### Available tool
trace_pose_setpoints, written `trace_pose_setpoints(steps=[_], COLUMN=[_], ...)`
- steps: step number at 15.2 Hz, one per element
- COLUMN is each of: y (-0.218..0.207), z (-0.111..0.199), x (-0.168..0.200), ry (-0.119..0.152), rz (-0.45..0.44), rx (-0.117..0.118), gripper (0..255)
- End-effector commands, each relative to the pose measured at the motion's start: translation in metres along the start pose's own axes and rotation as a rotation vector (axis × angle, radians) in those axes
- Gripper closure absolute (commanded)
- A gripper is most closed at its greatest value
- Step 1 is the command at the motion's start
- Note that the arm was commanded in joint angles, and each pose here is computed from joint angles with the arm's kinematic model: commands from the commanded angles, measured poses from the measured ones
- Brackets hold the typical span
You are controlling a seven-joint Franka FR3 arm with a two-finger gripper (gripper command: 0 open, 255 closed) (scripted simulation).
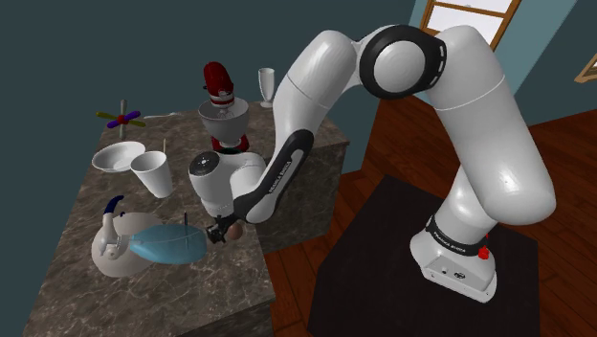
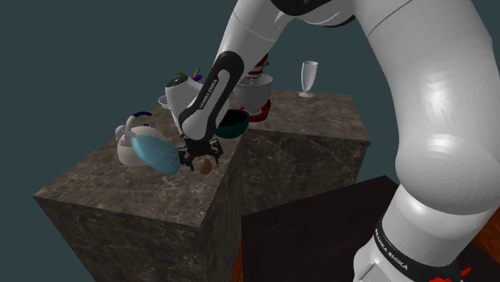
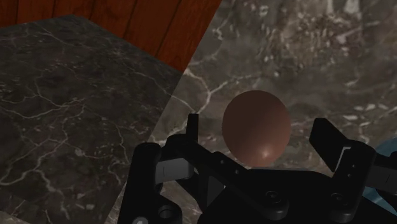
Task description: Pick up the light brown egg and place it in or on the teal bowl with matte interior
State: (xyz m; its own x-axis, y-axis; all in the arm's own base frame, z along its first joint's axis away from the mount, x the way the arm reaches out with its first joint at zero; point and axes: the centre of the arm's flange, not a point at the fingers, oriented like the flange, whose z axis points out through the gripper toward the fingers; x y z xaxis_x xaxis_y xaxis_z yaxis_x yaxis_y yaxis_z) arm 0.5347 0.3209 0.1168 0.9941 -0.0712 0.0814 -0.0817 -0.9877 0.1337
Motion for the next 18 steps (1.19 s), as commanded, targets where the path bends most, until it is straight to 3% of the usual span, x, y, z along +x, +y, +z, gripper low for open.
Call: trace_pose_setpoints(steps=[1, 6, 7, 18], y=[-0.001, -0.001, -0.001, 0.001], z=[0.002, 0.002, 0.002, -0.009], x=[0.000, 0.000, 0.000, 0.001], ry=[0.000, 0.000, 0.000, 0.000], rz=[0.000, 0.000, 0.000, 0.000], rx=[0.000, 0.000, 0.000, 0.000], gripper=[0, 0, 255, 255])
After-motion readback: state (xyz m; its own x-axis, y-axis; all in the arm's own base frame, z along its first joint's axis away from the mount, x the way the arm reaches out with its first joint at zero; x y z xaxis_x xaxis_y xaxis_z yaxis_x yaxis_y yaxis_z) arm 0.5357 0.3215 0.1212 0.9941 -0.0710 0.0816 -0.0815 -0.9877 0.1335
